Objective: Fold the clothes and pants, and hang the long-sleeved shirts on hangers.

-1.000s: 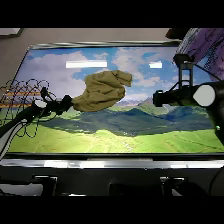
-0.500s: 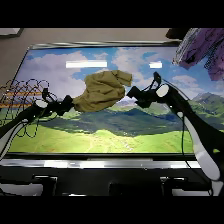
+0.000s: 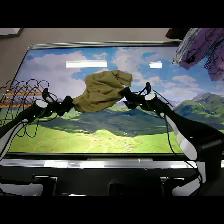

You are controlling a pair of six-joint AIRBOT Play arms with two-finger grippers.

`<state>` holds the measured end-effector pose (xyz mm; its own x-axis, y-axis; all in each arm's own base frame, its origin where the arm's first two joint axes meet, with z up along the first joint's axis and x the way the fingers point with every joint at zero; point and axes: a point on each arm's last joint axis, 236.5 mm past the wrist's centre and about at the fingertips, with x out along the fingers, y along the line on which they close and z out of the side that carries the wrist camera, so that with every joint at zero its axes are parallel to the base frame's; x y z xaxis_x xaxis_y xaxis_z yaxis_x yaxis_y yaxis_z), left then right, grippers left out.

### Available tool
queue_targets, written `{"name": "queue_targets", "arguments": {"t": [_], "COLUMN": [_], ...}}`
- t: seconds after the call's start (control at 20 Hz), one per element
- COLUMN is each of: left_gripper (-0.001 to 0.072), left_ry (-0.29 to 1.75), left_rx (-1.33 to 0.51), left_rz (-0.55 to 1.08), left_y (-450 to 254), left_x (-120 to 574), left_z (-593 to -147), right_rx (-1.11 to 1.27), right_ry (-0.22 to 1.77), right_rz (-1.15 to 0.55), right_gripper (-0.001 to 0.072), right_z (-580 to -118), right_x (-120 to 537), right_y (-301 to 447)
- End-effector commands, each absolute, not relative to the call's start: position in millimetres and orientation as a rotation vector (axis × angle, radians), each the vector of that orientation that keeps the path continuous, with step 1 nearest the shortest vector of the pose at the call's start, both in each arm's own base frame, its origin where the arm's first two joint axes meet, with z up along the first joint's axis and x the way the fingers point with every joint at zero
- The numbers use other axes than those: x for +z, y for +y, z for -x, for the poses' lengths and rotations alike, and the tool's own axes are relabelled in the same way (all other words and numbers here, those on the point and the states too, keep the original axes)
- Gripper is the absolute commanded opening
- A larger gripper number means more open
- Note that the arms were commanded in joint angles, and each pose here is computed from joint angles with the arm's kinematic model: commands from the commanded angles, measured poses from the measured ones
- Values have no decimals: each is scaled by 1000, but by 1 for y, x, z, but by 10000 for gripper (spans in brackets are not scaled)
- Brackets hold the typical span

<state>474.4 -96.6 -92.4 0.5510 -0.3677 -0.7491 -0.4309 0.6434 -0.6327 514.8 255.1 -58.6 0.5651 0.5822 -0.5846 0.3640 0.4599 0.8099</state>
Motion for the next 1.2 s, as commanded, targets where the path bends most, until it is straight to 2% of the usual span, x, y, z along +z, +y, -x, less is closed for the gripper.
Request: {"name": "queue_targets", "arguments": {"t": [0.0,0.2,0.3,0.35,0.4,0.45,0.55,0.65,0.75,0.85,0.95,1.05,1.15], "left_gripper": [16,17,17,16,16,16,14,14,13,13,13,13,14], "left_ry": [1026,1027,1027,1028,1028,1028,1034,1050,1015,888,710,503,300], "left_rx": [42,42,42,42,42,41,30,-87,-233,-330,-388,-446,-493], "left_rz": [910,910,910,910,910,910,912,832,762,659,560,487,440], "left_y": [-97,-97,-97,-97,-97,-97,-98,-108,-123,-128,-129,-130,-129], "left_x": [-93,-93,-93,-93,-93,-93,-88,-68,-14,69,171,280,379], "left_z": [-474,-474,-474,-474,-474,-474,-473,-477,-495,-516,-524,-509,-471], "right_rx": [151,184,207,220,250,284,349,402,448,498,561,628,706], "right_ry": [1008,968,954,952,953,946,951,913,787,626,435,275,166], "right_rz": [-1208,-1183,-1185,-1181,-1152,-1106,-1040,-955,-851,-768,-678,-584,-515], "right_gripper": [664,659,549,439,159,27,26,25,25,25,25,25,26], "right_z": [-516,-531,-542,-546,-546,-545,-538,-534,-541,-544,-527,-486,-429], "right_x": [-65,-57,-51,-50,-48,-45,-32,-2,60,146,250,343,417], "right_y": [271,283,289,292,296,298,302,299,278,255,238,230,224]}}
